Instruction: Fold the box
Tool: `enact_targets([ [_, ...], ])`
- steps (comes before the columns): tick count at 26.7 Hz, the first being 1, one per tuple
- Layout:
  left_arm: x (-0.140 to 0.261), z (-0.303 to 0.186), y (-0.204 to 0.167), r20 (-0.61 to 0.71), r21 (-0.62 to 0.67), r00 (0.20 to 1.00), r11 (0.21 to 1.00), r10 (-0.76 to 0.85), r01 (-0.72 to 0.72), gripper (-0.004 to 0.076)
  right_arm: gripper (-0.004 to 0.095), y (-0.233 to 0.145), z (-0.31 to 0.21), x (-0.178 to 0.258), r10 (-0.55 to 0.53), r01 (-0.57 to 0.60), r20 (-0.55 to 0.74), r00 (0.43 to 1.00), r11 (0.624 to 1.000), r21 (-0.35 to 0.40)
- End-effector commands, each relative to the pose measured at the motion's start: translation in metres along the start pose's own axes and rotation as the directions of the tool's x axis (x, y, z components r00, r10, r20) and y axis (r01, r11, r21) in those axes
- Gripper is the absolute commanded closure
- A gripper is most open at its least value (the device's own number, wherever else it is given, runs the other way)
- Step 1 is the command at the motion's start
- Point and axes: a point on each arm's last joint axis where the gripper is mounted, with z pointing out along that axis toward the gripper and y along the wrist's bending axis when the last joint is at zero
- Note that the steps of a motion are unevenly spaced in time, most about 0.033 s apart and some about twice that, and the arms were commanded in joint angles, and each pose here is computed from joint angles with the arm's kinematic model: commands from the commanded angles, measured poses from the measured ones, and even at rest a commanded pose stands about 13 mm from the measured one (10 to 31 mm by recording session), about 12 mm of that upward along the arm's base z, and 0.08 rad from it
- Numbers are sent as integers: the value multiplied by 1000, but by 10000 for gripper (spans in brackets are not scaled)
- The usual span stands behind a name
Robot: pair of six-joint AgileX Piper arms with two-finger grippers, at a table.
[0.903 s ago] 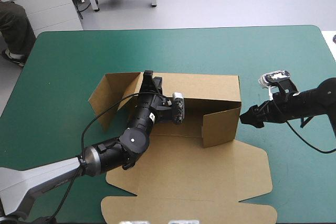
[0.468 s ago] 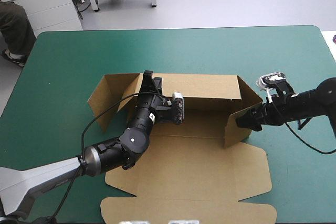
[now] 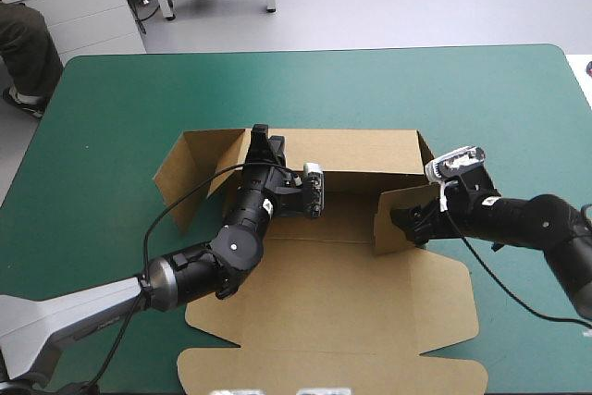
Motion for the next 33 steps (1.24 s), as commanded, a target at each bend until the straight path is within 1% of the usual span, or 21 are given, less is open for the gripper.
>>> enact_targets([
  [1, 0, -8, 23, 4, -100, 1000, 995, -3, 3, 734, 103, 10, -8, -4, 29, -39, 153, 988, 997, 66],
  [3, 0, -8, 23, 3, -101, 1000, 995, -3, 3, 734, 112, 13, -3, 1, 30, -44, 165, 986, 996, 80],
  [5, 1, -8, 23, -8, -100, 1000, 995, -12, 11, 734, 141, 17, 3, 4, 20, -37, 172, 985, 995, 91],
  [10, 1, -8, 22, -11, -93, 1000, 995, -21, 20, 734, 239, 27, 8, 1, 11, -39, 232, 973, 993, 114],
  [15, 0, -8, 22, -5, -94, 1000, 995, -16, 16, 734, 364, 26, 9, 0, 1, -35, 240, 971, 990, 138],
  [17, 0, -8, 22, -4, -94, 1000, 995, -15, 14, 734, 440, 25, 12, 0, 0, -36, 241, 970, 989, 145],
  [19, 0, -8, 22, -3, -93, 1000, 996, -15, 14, 734, 565, 23, 16, -1, 0, -39, 246, 969, 987, 154],
  [22, 0, -8, 23, 1, -100, 1000, 995, -6, 6, 734, 823, 20, 21, -1, 2, -44, 246, 969, 985, 164],
  [23, 0, -8, 23, 3, -104, 1000, 995, 0, 0, 734, 894, 20, 22, -2, 1, -43, 246, 969, 985, 167],
  [24, -1, -8, 24, 5, -109, 1000, 994, 6, -6, 734, 920, 19, 23, -2, -3, -42, 250, 968, 984, 172],
  [30, -2, -9, 24, 20, -114, 1000, 993, 11, -8, 724, 924, 18, 23, -3, -4, -43, 259, 966, 983, 177],
  [31, -2, -9, 24, 25, -111, 1000, 994, 11, -8, 708, 924, 18, 23, -3, -4, -43, 259, 966, 983, 177],
  [33, -3, -9, 24, 30, -108, 1000, 994, -6, 10, 603, 924, 19, 23, -3, -4, -43, 257, 966, 983, 176],
])
